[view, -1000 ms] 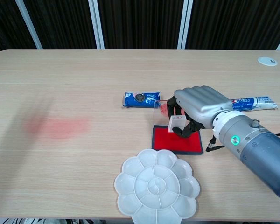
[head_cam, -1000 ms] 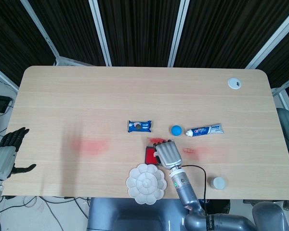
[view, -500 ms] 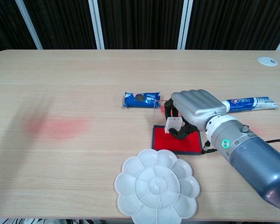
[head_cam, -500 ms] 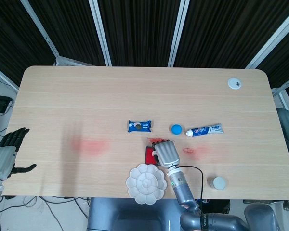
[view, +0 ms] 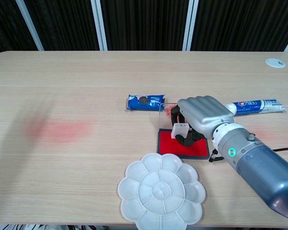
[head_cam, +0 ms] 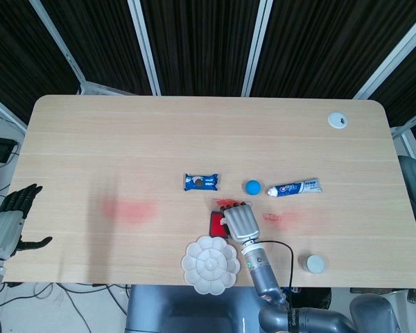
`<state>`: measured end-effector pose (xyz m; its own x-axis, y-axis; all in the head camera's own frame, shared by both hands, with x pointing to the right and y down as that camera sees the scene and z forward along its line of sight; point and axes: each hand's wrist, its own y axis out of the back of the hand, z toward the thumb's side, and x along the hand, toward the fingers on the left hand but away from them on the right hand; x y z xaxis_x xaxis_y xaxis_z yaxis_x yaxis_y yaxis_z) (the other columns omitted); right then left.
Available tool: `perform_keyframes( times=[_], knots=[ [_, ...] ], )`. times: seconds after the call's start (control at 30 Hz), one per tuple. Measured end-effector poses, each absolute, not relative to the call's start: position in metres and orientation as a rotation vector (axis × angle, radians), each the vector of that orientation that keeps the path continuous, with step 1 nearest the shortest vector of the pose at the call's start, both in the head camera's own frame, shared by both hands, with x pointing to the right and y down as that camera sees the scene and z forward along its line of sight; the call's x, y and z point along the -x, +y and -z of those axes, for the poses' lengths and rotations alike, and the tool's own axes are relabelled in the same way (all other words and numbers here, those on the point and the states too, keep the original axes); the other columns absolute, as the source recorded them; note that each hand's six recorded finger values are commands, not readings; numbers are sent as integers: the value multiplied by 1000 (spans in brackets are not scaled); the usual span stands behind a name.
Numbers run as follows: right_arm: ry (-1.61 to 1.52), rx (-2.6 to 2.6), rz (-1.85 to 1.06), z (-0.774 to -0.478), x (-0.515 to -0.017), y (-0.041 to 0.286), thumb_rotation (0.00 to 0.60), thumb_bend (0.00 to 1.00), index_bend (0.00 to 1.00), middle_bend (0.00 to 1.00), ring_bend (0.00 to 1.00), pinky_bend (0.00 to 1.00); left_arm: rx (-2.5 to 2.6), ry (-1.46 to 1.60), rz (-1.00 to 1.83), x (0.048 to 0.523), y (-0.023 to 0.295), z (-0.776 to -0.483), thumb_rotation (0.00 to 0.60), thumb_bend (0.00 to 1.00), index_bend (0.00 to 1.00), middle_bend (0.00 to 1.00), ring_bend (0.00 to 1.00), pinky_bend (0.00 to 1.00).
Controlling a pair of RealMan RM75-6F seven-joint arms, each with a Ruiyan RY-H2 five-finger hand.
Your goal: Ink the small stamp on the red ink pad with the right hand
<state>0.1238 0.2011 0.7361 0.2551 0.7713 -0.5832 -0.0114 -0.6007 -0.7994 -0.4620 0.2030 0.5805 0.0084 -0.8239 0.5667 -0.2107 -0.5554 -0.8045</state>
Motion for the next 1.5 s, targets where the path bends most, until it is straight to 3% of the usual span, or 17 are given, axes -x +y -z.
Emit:
perform_keyframes(
  times=[0.8, 1.5],
  knots=[
    [-729, 1814, -1366, -717, -118, 190, 600, 643, 748, 619, 496, 501, 1784, 1064, 1579, 462, 203, -580, 600, 0, 0, 0, 0, 0],
    [-672, 1826, -1421, -736, -121, 206, 600, 643, 748, 619, 496, 501, 1785, 1066, 1581, 463, 203, -580, 600, 0, 0, 0, 0, 0]
  ],
)
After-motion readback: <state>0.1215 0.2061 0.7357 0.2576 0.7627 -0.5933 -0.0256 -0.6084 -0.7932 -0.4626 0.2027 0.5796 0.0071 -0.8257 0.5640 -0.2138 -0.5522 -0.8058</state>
